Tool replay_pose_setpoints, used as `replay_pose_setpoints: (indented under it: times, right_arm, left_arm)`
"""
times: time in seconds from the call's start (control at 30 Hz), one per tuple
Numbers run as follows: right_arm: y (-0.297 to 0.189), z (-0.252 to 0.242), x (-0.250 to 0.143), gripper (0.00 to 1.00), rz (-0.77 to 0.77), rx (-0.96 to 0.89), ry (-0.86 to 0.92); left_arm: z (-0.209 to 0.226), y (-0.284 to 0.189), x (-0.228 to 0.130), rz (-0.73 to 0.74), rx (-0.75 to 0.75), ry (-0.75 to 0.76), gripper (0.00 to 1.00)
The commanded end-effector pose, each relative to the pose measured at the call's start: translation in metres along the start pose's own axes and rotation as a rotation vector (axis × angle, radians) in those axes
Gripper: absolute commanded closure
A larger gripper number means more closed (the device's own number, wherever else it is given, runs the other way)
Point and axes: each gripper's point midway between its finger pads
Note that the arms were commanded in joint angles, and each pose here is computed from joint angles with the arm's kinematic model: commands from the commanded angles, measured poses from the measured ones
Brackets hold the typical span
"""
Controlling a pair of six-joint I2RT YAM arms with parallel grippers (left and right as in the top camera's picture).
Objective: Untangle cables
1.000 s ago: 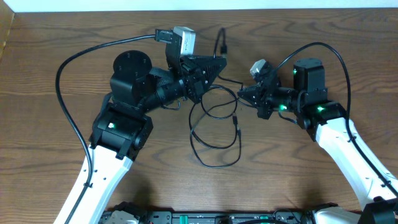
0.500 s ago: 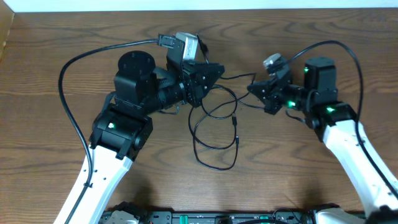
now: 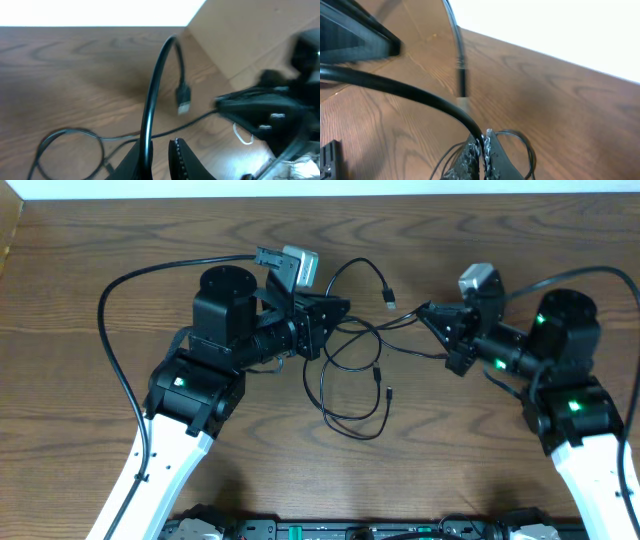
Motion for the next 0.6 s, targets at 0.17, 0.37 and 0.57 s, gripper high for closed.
replay_pose_setpoints:
  times: [0.17,0.37,0.57]
  right_arm:
    - [-0.025,0.013,0.023,0.99,-0.081,-0.011,-0.023]
    - [-0.031,0.002,0.023,0.99,-0.085,-0.047,0.015]
    - [-0.031,0.0,0.017,0.9,-0.066,-0.054,0.036]
  left_arm:
    - [0.015,0.0,-0.013,0.044,0.07,0.015,0.83]
    - [0.021,0.004,-0.036,0.136,0.082,-0.023,0.83]
    - [0.011,0.008,-0.035,0.138,0.012,-0.022,0.87]
Point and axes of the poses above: each gripper's point midway between its finger pads, its own y axis out along the fingers, its own z axis along the line the jaws close on, x = y × z, and after that the axes turned 10 degrees about y, right-handed
